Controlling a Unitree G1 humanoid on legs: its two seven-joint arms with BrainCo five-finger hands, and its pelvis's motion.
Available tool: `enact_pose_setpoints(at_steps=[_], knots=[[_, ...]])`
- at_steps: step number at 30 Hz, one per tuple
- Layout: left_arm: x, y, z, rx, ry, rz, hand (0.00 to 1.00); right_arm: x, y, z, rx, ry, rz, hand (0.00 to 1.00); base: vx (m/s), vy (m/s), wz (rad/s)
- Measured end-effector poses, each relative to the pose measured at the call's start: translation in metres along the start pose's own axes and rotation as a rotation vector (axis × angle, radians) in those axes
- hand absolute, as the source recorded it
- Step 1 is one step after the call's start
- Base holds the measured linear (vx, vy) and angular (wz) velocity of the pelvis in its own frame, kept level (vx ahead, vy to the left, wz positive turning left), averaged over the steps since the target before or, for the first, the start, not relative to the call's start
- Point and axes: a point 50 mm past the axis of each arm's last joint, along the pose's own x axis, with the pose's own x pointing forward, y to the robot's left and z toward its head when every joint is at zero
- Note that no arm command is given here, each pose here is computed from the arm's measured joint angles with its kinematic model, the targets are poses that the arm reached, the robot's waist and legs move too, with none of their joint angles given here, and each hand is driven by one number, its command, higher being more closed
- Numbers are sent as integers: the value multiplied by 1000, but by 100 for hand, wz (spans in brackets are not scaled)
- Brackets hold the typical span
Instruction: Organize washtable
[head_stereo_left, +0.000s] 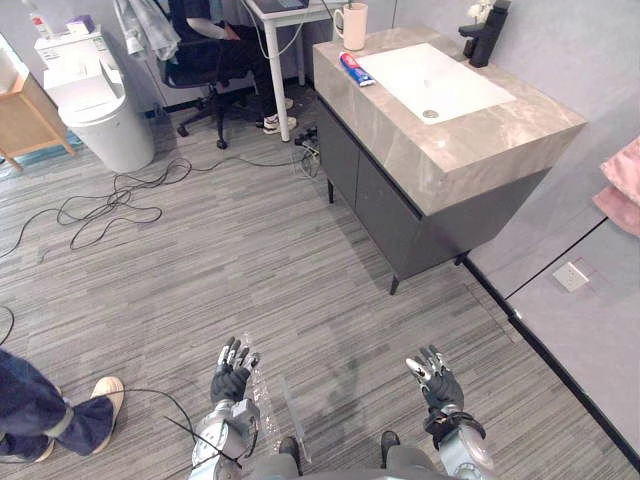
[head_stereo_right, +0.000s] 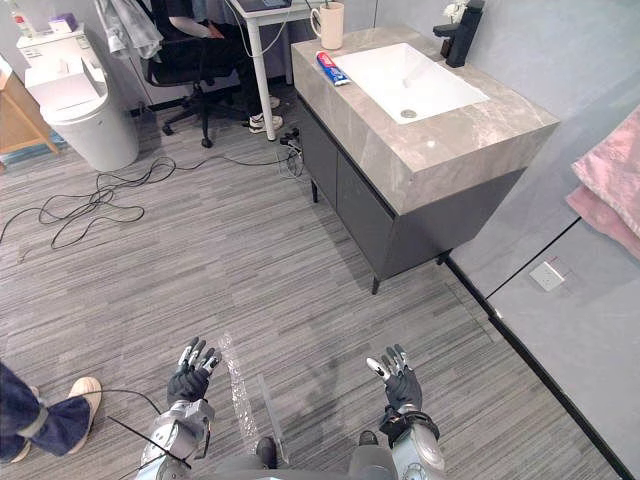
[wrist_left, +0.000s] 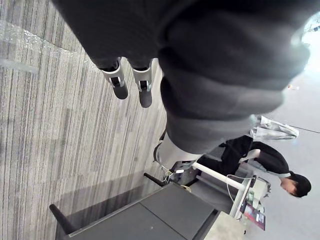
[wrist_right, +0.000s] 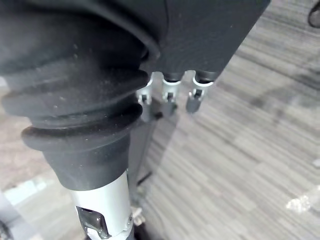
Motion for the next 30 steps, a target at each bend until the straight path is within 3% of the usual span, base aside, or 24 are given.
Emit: enact_pose_setpoints(at_steps=[11, 15, 22, 26, 30], knots=[[-11, 38, 14, 30, -44, 153, 0, 1, 26, 6, 39, -40, 88, 0, -23, 22, 9], [-10, 32, 11, 29, -29, 129, 0, 2, 29, 7, 46, -44, 89, 0, 80, -92, -9], [4, -5, 5, 30, -1, -6, 0, 2, 24, 9, 62, -53, 58, 0, 136, -176, -11], [9, -20, 3, -3, 5, -51, 0, -3, 8, 9, 52, -52, 11, 0, 241, -200, -4], [12, -20, 0, -6, 17, -52, 0, 2, 9, 17, 58, -76, 18, 0, 217, -99, -57]])
